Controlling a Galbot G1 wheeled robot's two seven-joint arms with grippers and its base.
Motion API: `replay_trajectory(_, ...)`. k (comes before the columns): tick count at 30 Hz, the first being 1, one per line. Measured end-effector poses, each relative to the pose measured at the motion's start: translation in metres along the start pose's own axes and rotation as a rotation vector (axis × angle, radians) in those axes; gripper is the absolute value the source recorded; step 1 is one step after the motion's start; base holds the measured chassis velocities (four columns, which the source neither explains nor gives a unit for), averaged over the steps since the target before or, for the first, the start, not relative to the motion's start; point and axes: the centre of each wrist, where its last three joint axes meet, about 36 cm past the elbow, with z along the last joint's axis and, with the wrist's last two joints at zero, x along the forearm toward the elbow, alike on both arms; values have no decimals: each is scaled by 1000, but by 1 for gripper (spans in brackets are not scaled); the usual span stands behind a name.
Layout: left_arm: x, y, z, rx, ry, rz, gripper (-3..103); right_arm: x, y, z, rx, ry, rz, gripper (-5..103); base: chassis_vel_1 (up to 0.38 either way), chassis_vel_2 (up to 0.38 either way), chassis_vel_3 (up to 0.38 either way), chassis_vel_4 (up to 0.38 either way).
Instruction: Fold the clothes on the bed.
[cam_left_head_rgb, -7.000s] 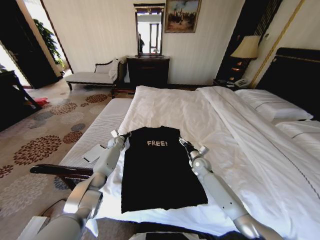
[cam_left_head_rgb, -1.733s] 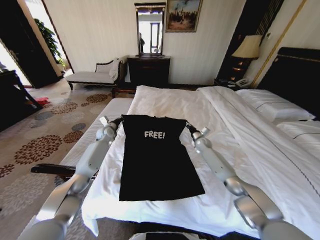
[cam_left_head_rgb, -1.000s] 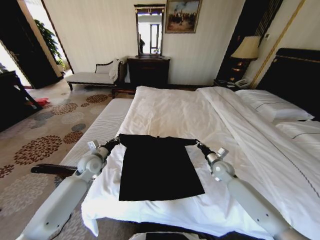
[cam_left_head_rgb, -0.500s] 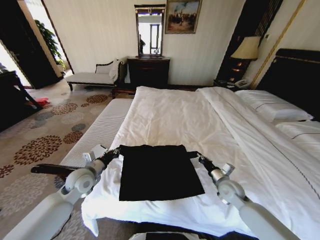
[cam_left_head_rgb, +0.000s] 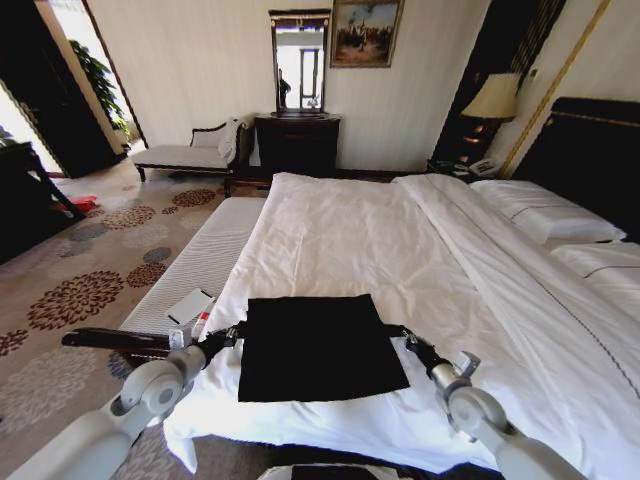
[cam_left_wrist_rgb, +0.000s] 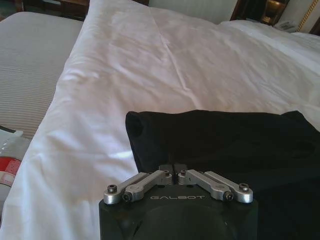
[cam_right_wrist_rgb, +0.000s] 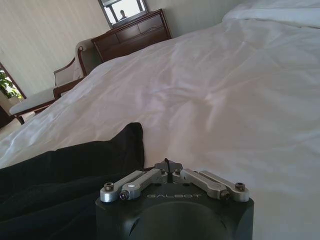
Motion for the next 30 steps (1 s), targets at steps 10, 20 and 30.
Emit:
replay_trajectory(10,14,2,6,-113,80,16,0,8,-4,13,27,18,19,0,0,0,0,0)
replay_trajectory(20,21,0,3,-163,106,17,0,21,-7,24,30,23,36,0,0,0,0,0)
replay_trajectory(30,24,-5,15,-178,105,9,0,19,-7,28,47,10,27,8,0,0,0,0)
